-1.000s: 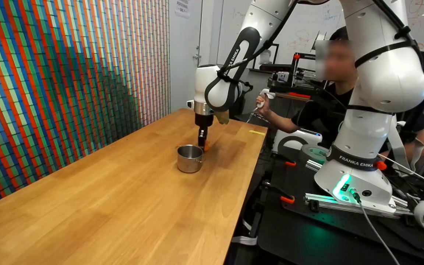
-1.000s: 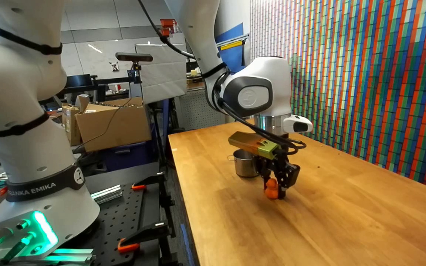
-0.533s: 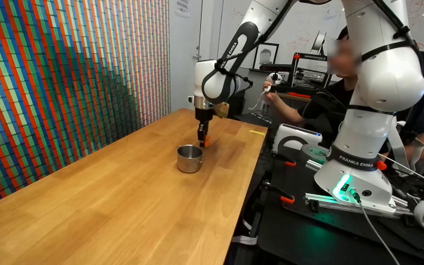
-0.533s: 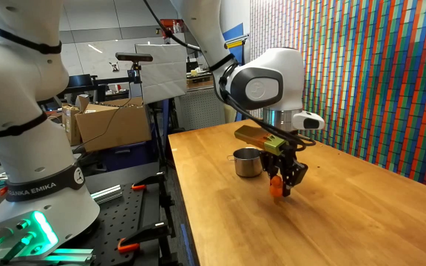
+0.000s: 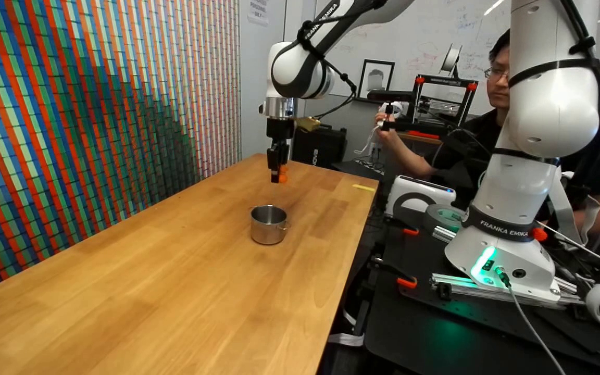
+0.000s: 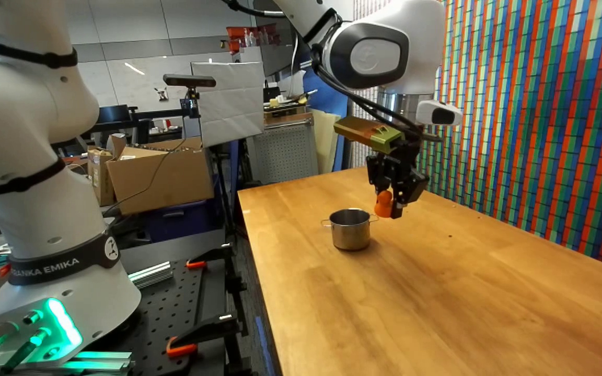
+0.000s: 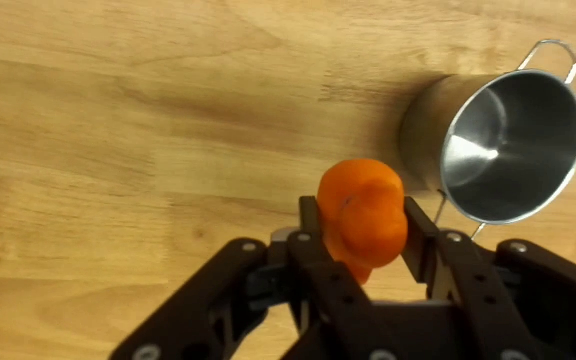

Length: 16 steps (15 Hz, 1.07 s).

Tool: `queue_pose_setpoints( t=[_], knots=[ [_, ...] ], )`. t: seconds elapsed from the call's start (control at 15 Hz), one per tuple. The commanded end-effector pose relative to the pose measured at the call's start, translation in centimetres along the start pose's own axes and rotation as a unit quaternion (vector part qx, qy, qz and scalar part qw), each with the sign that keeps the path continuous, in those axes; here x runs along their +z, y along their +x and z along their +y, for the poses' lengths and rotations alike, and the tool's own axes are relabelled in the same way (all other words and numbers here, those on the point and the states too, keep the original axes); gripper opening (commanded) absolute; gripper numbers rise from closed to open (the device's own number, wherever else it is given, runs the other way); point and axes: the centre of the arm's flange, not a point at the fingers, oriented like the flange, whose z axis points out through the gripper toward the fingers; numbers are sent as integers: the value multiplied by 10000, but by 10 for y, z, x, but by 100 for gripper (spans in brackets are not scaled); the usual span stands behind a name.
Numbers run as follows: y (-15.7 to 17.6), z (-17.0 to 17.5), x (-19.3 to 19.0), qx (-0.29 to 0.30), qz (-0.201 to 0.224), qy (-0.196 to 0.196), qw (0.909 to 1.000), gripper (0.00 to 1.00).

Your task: Pick up the rubber duck and put it in the cup

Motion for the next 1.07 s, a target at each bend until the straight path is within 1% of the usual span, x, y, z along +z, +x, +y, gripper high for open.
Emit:
queue_pose_setpoints(
  t=[0.0,0.27,0.47,0.53,0.6,0.67,0.73,0.8,0.93,1.0],
  knots=[
    [-12,-25,-6,-38,-23,433,9991,16],
    [-21,-53,17,-94,0,757,9971,16],
    [-24,-68,31,-169,26,855,9962,16],
    [-24,-70,34,-210,-2,866,9960,20],
    [-25,-73,36,-179,60,845,9962,66],
    [-26,-74,35,-199,135,782,9966,68],
    [-23,-73,30,-249,286,652,9972,74],
    [-21,-73,26,-272,406,562,9972,83],
    [-15,-72,10,-326,695,355,9964,97],
    [-12,-71,-2,-362,776,274,9959,100]
  ],
)
